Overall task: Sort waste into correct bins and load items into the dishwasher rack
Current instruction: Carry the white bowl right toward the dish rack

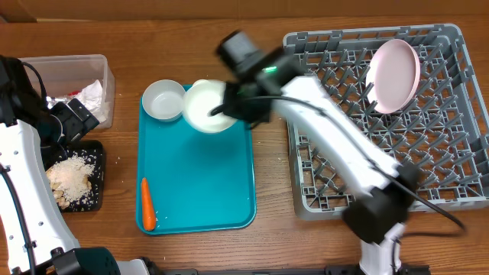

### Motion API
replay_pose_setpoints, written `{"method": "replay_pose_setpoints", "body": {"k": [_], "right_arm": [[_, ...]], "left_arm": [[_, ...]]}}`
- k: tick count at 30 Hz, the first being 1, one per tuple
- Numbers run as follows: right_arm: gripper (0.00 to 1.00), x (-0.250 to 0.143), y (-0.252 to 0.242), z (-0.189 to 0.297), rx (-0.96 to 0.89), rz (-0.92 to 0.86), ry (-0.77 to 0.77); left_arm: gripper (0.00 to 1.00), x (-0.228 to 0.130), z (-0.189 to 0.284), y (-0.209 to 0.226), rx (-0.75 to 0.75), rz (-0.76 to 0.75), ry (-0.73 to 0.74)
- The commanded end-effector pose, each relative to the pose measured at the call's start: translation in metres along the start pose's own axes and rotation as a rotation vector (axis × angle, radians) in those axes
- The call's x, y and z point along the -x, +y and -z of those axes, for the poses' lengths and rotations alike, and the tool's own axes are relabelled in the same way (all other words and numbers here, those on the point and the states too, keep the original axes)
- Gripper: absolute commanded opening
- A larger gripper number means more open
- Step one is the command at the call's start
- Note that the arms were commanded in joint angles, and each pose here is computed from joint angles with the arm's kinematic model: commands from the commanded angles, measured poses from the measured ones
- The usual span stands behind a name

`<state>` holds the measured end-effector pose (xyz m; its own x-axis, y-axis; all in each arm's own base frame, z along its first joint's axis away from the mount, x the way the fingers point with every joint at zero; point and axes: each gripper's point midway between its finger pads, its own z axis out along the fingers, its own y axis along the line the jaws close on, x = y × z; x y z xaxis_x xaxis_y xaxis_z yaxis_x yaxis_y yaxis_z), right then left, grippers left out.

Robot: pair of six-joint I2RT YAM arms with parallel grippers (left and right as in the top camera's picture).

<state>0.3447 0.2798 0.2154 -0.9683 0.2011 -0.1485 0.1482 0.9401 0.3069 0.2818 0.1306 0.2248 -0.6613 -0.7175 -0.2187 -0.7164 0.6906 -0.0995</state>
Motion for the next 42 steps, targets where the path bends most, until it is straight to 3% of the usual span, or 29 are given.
{"method": "replay_pose_setpoints", "body": {"k": [1, 11, 18, 25, 34, 42], "right_arm": [[0.04, 0.039, -0.05, 0.065, -0.081, -0.068, -0.213], [0.04, 0.063, -0.215, 0.169, -0.346, -0.374, -0.399], [0.04, 0.066, -0.283, 0.2, -0.489, -0.504, -0.481], [0.04, 0.029, -0.36, 0.202, -0.695, -0.784, -0.485], [0.04, -0.012, -0.412, 0.18, -0.855, -1.003, -0.408], [0.04, -0.021, -0.439, 0.202, -1.077, -1.125, -0.604]], "left_arm": [[1.0, 0.001, 0.0, 0.003, 0.013, 0.021, -0.005], [1.0, 0.001, 0.0, 0.003, 0.013, 0.021, -0.005], [1.0, 0.001, 0.0, 0.003, 0.013, 0.021, -0.005], [1.0, 0.001, 0.0, 0.003, 0.013, 0.021, -0.005], [1.0, 0.001, 0.0, 0.003, 0.013, 0.021, -0.005], [1.0, 0.001, 0.0, 0.003, 0.013, 0.021, -0.005]]}}
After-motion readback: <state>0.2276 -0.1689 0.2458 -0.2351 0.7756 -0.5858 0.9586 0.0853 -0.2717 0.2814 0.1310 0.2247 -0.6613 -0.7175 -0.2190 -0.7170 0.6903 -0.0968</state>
